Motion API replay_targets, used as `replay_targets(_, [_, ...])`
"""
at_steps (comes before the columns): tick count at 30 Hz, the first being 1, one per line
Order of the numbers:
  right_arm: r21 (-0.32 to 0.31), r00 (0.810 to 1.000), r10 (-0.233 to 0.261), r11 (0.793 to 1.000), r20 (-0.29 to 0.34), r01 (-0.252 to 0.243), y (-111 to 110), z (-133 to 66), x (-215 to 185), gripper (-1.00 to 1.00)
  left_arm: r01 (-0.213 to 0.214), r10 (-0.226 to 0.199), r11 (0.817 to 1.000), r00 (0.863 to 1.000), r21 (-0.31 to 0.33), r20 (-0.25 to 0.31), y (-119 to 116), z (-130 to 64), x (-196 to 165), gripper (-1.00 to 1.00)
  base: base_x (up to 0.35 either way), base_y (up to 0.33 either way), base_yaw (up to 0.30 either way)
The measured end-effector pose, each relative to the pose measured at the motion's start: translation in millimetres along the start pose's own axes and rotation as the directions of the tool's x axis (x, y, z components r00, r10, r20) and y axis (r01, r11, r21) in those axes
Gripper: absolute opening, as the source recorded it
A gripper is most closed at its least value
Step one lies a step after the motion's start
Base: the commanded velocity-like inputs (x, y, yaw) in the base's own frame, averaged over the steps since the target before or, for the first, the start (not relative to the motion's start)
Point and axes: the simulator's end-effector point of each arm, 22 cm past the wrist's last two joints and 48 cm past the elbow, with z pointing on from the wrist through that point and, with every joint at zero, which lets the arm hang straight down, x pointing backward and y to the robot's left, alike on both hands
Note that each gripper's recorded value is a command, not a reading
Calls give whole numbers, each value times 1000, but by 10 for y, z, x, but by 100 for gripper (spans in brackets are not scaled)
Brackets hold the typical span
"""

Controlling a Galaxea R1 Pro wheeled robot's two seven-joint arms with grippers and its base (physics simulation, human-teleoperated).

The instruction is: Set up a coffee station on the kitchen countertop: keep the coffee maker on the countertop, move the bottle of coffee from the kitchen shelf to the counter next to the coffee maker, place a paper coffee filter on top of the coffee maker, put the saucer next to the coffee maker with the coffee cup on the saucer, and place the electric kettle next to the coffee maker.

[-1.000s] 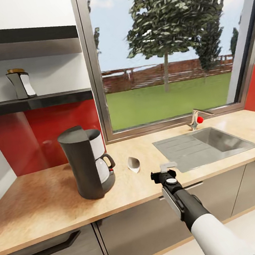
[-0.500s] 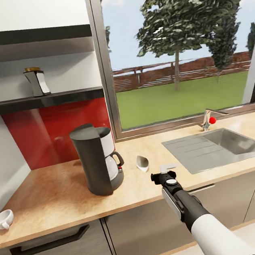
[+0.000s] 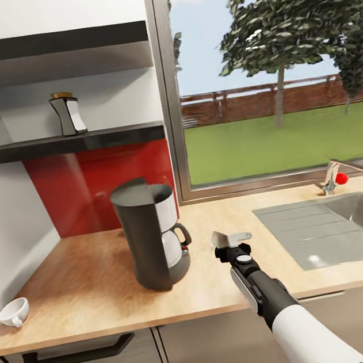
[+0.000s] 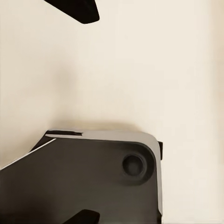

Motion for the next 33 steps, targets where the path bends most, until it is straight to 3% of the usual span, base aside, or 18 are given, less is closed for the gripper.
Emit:
replay_targets(5, [3,1000,1,1000,-1,-1,-12,4,4,100,0,0,1000,1000,1,-2,-10,-1,6,100,231,-196,16])
replay_targets(14, [11,993,-27,1000,-117,28,-59,87,611,100,4,-4,1000,1000,1,-5,-8,0,12,100,28,-31,0])
replay_targets(22, [19,996,-23,1000,-89,25,-124,126,713,100,4,-4,1000,1000,1,-6,-9,-1,17,100,13,0,0])
replay_targets(33, [22,995,-25,999,-97,27,-140,133,777,100,4,-4,1000,1000,0,-10,-6,-1,27,100,79,0,0])
